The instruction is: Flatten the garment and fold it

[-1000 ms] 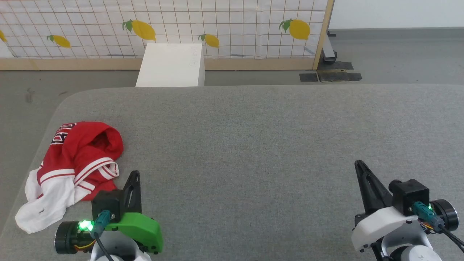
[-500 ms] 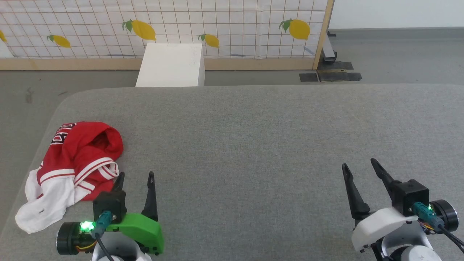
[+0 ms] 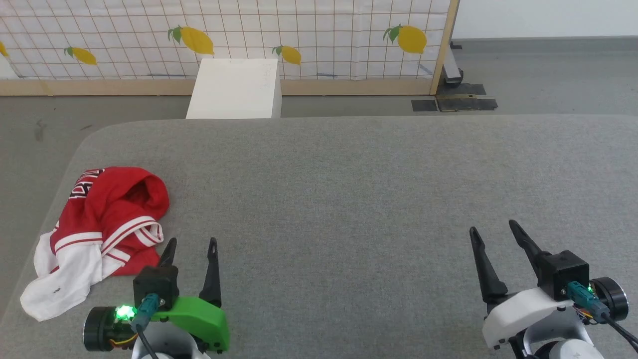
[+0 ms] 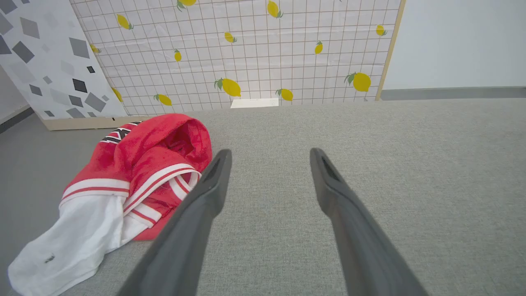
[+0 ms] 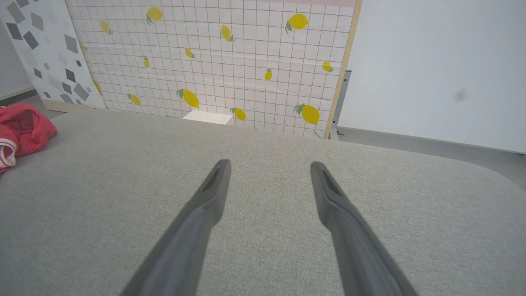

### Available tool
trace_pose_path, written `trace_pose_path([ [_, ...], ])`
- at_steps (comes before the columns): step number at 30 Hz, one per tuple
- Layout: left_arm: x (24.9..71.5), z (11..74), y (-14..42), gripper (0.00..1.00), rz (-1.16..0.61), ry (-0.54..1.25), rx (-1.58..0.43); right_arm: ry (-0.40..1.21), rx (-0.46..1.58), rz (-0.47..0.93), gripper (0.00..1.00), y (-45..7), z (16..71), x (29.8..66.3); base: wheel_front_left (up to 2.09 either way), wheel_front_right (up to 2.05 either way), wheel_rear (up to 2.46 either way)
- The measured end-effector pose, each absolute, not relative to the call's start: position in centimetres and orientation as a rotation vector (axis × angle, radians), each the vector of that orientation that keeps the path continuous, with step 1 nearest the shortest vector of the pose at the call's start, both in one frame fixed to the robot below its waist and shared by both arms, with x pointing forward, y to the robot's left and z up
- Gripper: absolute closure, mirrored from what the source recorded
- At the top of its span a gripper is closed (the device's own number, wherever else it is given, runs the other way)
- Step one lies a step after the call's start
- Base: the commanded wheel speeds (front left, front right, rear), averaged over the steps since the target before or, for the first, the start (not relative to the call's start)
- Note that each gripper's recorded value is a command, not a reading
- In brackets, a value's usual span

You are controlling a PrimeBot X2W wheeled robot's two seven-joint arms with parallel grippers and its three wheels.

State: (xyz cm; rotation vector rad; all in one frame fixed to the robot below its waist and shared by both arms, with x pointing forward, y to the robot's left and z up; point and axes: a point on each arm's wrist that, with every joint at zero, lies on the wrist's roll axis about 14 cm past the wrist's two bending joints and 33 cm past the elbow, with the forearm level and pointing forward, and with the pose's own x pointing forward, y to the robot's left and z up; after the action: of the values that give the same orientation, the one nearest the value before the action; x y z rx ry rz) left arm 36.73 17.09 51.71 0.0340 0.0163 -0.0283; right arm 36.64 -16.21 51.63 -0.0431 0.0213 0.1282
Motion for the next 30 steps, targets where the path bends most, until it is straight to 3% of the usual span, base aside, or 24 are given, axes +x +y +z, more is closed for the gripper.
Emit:
trace_pose_path([
  [30,36.59,51.35,16.55,0.0,-0.042,-0.007,-0.027,-0.011,0.006,0.142,0.0,-15.68,51.52,36.6,0.0,0.0,0.0],
])
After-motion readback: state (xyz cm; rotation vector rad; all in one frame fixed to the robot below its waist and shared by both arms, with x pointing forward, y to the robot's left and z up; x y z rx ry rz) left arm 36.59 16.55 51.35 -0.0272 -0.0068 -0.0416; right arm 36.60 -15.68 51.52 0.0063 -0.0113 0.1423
